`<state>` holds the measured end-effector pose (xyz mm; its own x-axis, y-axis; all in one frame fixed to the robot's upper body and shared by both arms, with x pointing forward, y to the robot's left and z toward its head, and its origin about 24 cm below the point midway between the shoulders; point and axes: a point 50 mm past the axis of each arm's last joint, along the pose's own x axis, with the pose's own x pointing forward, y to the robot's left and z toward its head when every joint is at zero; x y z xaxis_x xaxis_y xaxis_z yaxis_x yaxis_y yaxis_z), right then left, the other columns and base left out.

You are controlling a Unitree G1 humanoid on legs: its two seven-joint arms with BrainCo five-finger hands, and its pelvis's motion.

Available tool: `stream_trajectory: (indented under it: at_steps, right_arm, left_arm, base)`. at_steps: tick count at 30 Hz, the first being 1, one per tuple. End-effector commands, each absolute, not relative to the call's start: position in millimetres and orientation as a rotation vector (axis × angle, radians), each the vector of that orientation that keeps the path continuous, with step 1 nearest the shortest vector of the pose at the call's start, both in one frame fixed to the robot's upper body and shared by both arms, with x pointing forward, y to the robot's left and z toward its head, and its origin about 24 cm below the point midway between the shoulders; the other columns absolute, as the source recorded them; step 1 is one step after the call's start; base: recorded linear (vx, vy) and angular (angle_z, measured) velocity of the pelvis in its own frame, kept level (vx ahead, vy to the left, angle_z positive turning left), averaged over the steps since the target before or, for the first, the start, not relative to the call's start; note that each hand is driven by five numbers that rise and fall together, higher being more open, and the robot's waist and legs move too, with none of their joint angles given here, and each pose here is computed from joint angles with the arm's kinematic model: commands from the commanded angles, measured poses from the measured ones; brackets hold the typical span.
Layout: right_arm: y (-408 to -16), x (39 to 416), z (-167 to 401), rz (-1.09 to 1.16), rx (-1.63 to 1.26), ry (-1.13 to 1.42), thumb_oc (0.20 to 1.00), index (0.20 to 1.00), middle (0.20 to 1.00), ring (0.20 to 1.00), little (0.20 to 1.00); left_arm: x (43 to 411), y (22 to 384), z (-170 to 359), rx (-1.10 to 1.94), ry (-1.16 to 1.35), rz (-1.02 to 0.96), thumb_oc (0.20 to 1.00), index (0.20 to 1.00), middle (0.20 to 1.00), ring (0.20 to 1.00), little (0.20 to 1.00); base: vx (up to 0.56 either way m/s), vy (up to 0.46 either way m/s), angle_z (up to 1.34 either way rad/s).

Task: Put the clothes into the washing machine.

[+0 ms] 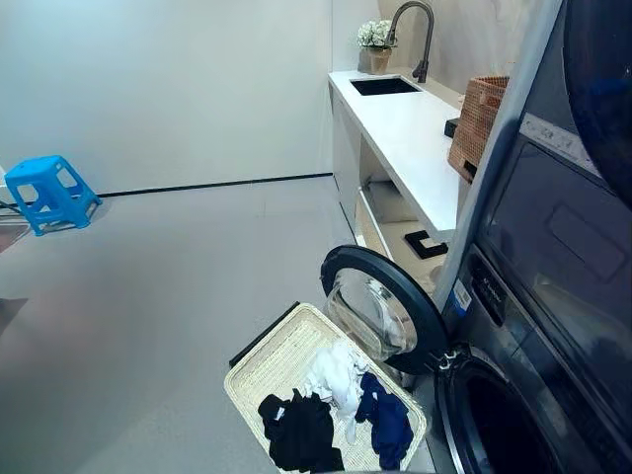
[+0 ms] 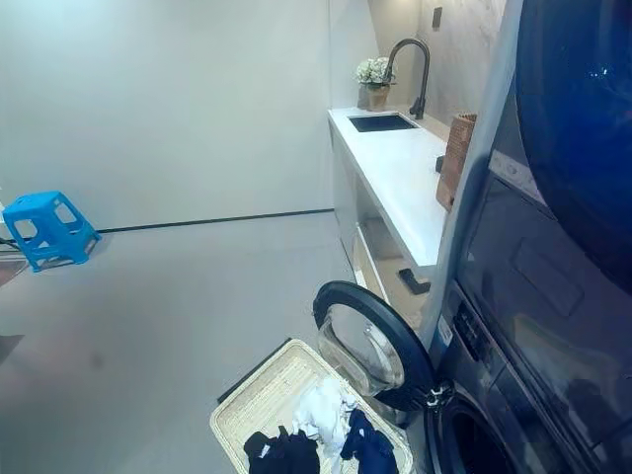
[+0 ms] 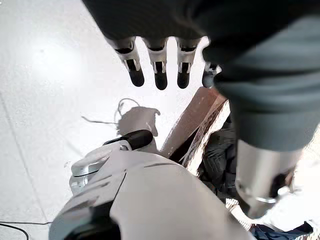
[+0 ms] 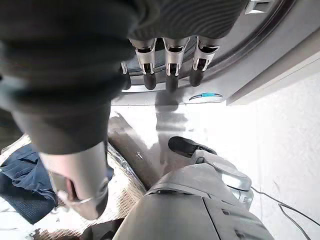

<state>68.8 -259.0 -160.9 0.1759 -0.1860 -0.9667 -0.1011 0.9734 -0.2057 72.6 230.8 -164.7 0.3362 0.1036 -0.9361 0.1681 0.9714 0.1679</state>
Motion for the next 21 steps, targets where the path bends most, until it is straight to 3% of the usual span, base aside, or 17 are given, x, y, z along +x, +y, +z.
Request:
stream_trajectory:
  at_steps: [1, 21]
  right_arm:
    - [-256.9, 90.2, -157.9, -0.054, -0.27, 1.373, 1.0, 1.0, 1.0, 1.0, 1.0]
    - [-260.0, 90.6, -156.9, -0.067, -0.264, 1.369, 1.0, 1.0, 1.0, 1.0, 1.0]
  left_arm:
    - [97.3, 238.2, -159.0, 0.348, 1.194, -0.069, 1.0, 1.0, 1.0, 1.0, 1.0]
    - [99.4, 238.5, -157.9, 0.302, 1.168, -0.039, 1.0, 1.0, 1.0, 1.0, 1.0]
  base:
    - [-0.29, -0.034, 0.21]
    - [0.0, 0.0, 0.0]
